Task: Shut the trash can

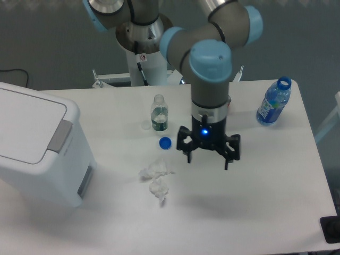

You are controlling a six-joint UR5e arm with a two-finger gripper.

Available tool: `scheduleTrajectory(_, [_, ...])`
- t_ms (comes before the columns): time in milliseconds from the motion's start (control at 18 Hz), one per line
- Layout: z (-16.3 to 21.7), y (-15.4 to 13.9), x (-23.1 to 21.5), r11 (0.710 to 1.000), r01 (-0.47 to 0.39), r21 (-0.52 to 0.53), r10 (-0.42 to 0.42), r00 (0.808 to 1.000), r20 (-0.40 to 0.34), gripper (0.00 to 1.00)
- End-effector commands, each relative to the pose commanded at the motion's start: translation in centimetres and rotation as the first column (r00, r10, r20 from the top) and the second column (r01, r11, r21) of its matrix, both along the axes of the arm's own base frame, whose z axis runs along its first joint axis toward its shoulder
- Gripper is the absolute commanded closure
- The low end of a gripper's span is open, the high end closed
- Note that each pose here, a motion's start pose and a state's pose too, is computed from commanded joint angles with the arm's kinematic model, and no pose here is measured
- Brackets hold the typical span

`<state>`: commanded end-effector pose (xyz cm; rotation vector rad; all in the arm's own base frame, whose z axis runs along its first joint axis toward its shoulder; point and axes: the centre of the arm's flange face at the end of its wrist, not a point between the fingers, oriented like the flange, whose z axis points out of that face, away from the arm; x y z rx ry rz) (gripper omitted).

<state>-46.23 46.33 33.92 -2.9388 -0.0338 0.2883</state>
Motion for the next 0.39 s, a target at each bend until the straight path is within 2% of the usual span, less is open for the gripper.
scheduleTrajectory(56, [-1.0, 0.0, -0.4, 0.998, 0.046, -0.031, -0.046, 0.999, -0.004, 0.0])
scheduleTrajectory(167, [-2.3, -0.8, -1.4, 0.99, 0.062, -0.124, -0.066, 0.997, -0.033, 0.0])
scheduleTrajectory(389, [-3.4, -0.9, -2.0, 0.988, 0.055, -0.146, -0.06, 0.998, -0.027, 0.0])
